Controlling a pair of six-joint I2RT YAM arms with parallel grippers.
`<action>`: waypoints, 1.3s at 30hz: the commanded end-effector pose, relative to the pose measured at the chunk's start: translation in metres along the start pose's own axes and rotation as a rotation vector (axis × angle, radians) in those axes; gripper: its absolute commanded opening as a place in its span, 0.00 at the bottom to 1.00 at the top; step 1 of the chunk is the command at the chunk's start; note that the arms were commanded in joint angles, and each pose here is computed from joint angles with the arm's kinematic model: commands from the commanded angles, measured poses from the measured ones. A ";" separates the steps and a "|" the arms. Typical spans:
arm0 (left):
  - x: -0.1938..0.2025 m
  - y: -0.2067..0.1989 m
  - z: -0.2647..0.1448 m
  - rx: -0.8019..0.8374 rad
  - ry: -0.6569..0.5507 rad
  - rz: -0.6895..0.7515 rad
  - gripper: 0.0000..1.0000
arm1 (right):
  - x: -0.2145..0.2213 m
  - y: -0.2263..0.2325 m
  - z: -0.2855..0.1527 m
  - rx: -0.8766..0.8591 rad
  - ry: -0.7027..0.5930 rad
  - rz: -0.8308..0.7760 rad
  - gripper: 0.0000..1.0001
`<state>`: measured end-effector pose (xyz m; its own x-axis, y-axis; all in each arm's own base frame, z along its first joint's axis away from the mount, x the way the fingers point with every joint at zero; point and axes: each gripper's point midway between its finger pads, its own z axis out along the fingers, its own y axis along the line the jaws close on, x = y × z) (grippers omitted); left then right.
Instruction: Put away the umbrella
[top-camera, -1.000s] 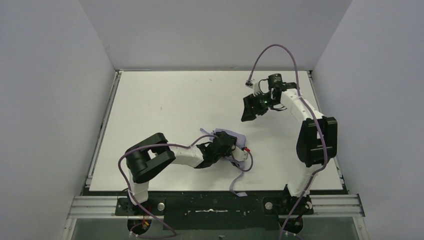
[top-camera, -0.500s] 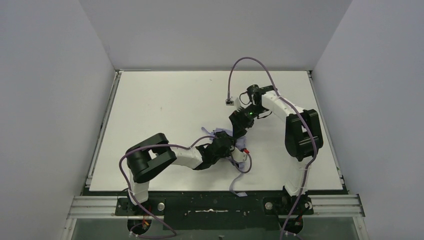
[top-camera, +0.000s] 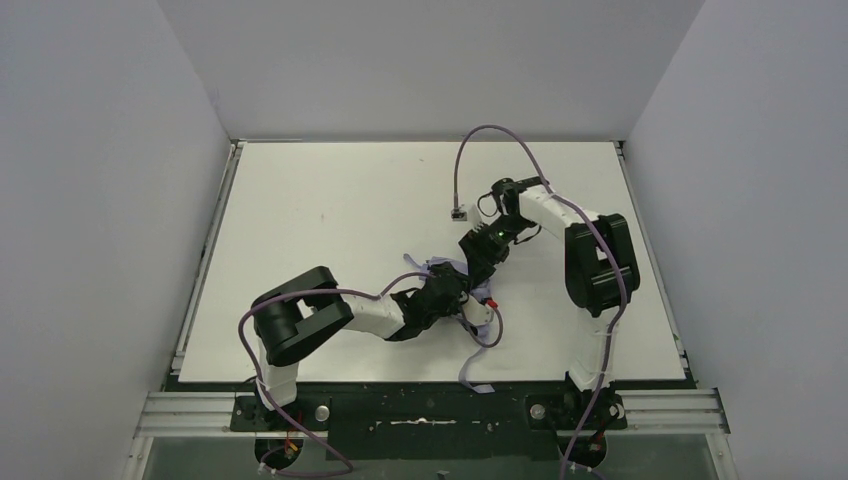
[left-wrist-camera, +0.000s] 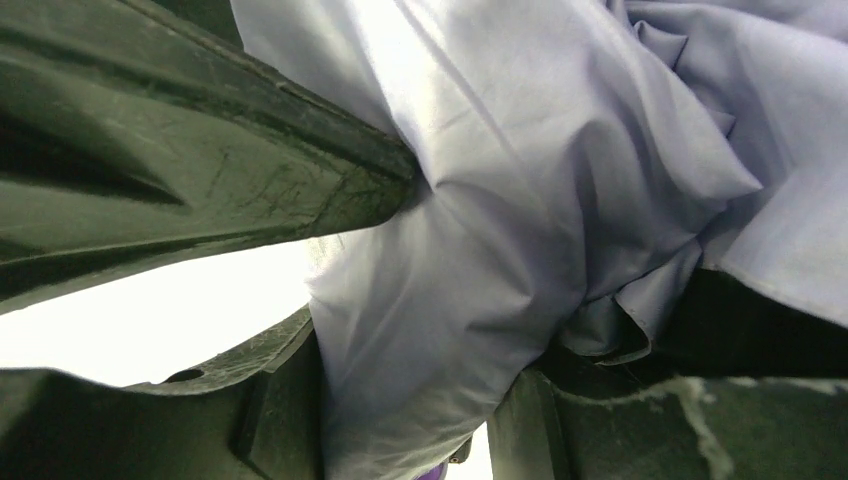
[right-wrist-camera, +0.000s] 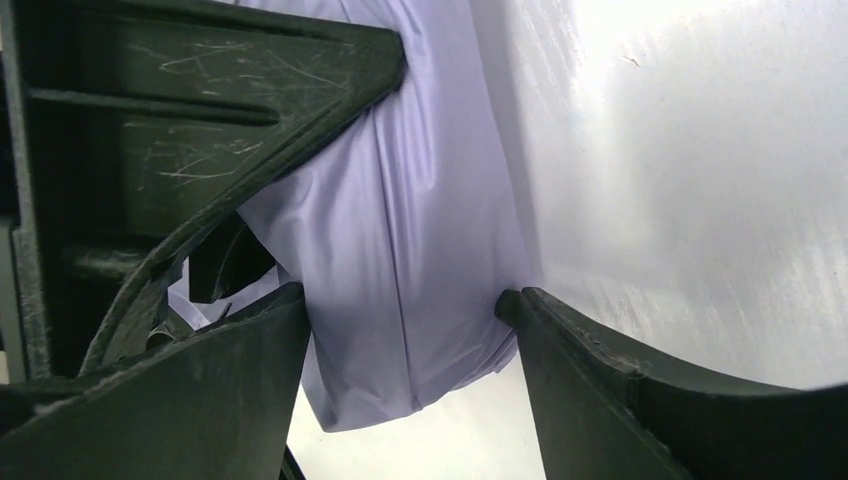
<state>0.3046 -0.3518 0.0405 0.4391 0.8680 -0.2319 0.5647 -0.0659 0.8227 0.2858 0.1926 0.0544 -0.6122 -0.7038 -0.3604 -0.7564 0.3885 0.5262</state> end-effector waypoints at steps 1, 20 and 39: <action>0.015 -0.012 -0.003 0.025 0.043 0.000 0.00 | 0.029 -0.008 0.012 0.044 0.124 0.080 0.72; 0.014 0.049 -0.046 -0.134 0.020 -0.204 0.57 | 0.035 -0.032 0.013 0.206 0.122 0.105 0.28; 0.053 0.129 -0.160 -0.234 -0.183 -0.809 0.60 | 0.011 -0.035 0.004 0.533 0.018 -0.245 0.22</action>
<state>0.2844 -0.2445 0.2101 0.1557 0.6226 -0.7669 0.5692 0.5780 0.5848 0.2764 0.1949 0.0442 -0.5340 -0.7119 -0.4560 -0.8444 0.4765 0.2449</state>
